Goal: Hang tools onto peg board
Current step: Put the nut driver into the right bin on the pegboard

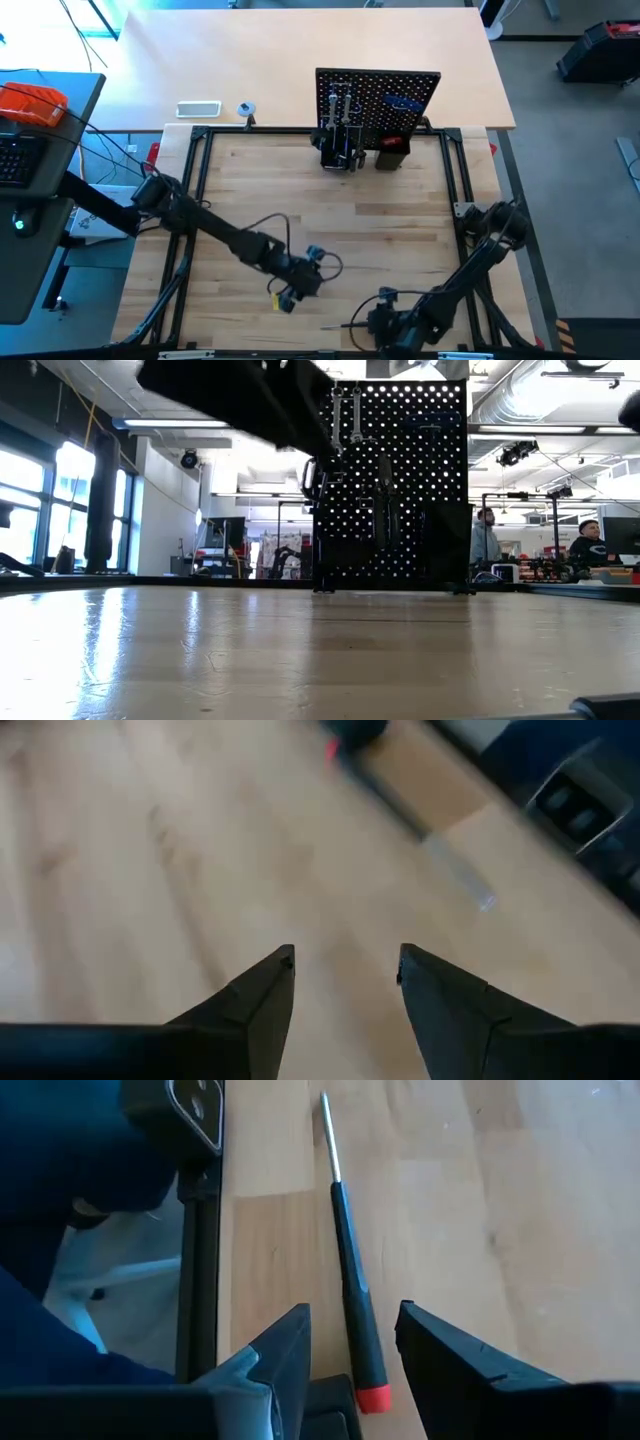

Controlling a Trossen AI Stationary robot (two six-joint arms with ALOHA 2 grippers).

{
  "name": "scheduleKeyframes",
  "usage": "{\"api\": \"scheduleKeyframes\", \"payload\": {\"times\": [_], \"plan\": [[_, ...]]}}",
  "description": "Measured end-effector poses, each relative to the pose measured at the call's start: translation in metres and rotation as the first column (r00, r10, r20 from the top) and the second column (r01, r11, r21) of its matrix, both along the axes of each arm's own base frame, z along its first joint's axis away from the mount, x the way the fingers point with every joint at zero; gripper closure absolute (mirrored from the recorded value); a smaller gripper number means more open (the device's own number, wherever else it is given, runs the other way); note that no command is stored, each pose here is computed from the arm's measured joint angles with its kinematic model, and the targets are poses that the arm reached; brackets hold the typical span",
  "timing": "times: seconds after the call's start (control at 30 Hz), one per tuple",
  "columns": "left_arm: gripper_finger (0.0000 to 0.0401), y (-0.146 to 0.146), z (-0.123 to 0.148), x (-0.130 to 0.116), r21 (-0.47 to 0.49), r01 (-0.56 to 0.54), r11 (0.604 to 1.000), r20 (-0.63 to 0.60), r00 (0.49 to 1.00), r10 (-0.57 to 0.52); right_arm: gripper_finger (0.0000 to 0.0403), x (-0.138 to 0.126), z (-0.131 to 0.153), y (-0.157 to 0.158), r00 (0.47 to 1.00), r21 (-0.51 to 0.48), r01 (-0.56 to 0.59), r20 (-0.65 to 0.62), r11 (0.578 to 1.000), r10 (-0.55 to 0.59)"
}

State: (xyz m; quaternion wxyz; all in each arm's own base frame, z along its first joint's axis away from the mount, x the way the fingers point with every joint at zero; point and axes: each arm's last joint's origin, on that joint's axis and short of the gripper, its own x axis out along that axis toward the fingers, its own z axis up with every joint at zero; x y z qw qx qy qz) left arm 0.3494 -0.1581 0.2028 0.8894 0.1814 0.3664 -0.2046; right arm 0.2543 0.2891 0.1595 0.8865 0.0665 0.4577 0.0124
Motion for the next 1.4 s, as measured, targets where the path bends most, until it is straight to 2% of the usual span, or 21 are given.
{"api": "scheduleKeyframes", "payload": {"times": [0.23, 0.43, 0.57, 0.7, 0.87, 0.97, 1.1, 1.23, 1.4], "plan": [[0.0227, -0.025, -0.012, 0.005, -0.097, 0.029, 0.995, 0.055, 0.998, -0.024, 0.0256, 0.004, -0.019, 0.008, 0.999, 0.051, 0.027, -0.020, 0.998, -0.026], [0.0227, -0.035, -0.021, 0.010, -0.146, 0.032, 0.989, 0.085, 0.996, -0.020, 0.0256, 0.010, -0.038, 0.005, 0.992, 0.053, 0.114, -0.058, 0.992, -0.111], [0.0227, -0.038, -0.032, 0.016, -0.177, 0.054, 0.983, 0.093, 0.995, -0.038, 0.0261, 0.015, -0.044, 0.002, 0.989, 0.044, 0.132, -0.067, 0.990, -0.129], [0.0227, -0.040, -0.043, 0.019, -0.178, 0.059, 0.982, 0.081, 0.996, -0.045, 0.0289, 0.017, -0.049, -0.002, 0.987, 0.018, 0.135, -0.089, 0.991, -0.133], [0.0227, -0.033, -0.052, 0.025, -0.143, 0.058, 0.988, 0.086, 0.995, -0.046, 0.0367, 0.018, -0.051, -0.006, 0.984, -0.011, 0.140, -0.106, 0.990, -0.140], [0.0227, -0.024, -0.052, 0.029, -0.114, 0.033, 0.993, 0.101, 0.995, -0.022, 0.0368, 0.019, -0.049, -0.007, 0.985, -0.032, 0.134, -0.101, 0.990, -0.136], [0.0227, -0.011, -0.049, 0.037, -0.132, 0.023, 0.991, 0.127, 0.992, -0.006, 0.0368, 0.026, -0.040, -0.012, 0.982, -0.105, 0.137, -0.117, 0.985, -0.149], [0.0227, 0.003, -0.047, 0.045, -0.222, 0.082, 0.972, 0.120, 0.991, -0.056, 0.0368, 0.032, -0.024, -0.022, 0.971, -0.253, 0.136, -0.159, 0.958, -0.180], [0.0227, 0.023, -0.040, 0.055, -0.364, 0.106, 0.925, 0.078, 0.993, -0.083, 0.0368, 0.039, 0.005, -0.029, 0.956, -0.367, 0.094, -0.227, 0.926, -0.187]]}}
